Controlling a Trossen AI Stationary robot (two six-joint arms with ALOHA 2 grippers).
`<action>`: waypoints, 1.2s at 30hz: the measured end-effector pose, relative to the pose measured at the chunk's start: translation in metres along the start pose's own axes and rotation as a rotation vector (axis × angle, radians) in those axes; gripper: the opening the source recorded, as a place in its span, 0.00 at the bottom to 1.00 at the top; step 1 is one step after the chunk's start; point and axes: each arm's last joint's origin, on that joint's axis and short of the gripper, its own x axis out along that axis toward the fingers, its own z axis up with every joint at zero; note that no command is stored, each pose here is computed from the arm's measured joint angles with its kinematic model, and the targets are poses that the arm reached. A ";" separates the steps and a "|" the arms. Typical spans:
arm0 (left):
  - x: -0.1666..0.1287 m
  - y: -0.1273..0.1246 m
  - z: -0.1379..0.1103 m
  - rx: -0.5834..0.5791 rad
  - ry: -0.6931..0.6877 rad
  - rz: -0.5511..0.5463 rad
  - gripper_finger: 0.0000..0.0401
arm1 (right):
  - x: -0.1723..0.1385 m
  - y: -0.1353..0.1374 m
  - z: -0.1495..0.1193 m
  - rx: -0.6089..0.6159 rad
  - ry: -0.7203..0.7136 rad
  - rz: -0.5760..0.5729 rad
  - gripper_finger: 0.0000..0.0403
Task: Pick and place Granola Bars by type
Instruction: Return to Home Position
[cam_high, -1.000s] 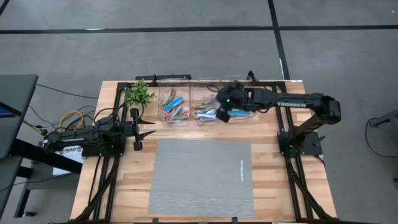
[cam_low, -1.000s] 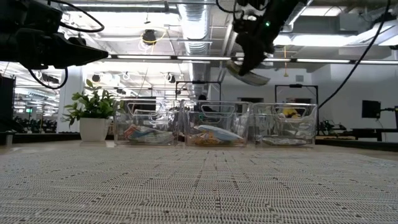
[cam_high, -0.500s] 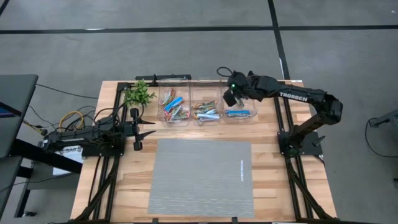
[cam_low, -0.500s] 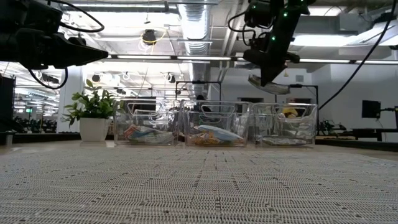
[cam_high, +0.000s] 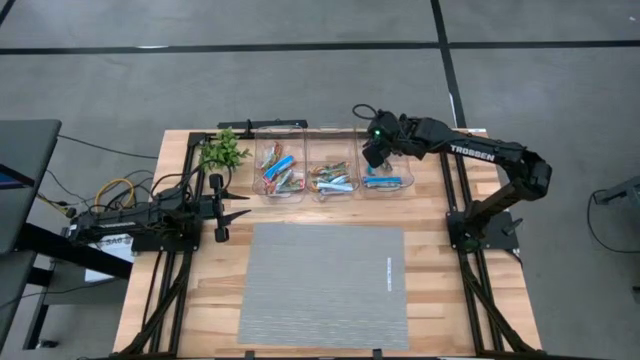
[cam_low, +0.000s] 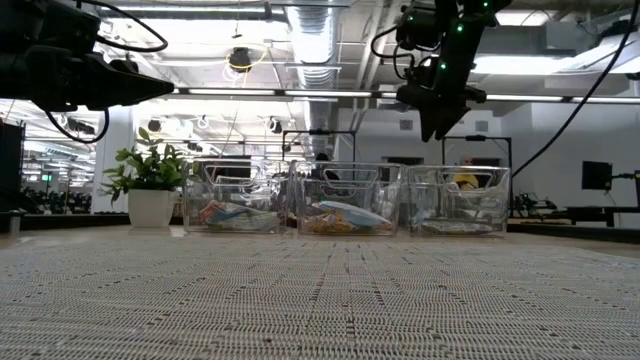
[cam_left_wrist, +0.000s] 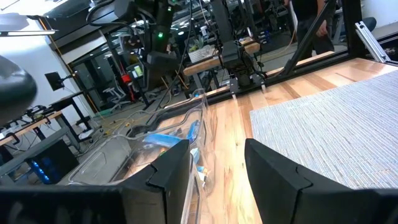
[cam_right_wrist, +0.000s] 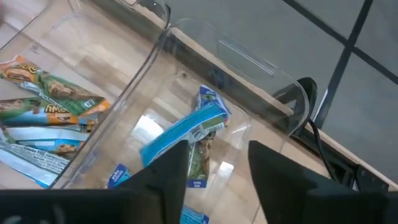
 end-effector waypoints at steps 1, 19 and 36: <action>0.000 0.000 0.000 0.000 0.000 0.000 0.37 | 0.000 0.000 0.000 0.000 0.000 0.000 0.41; 0.000 0.000 0.000 0.000 0.000 0.001 0.37 | -0.082 0.030 -0.096 -0.428 -0.316 0.813 0.56; 0.000 0.000 0.000 0.000 0.000 0.001 0.37 | -0.050 0.007 -0.223 -0.192 -0.410 1.187 0.55</action>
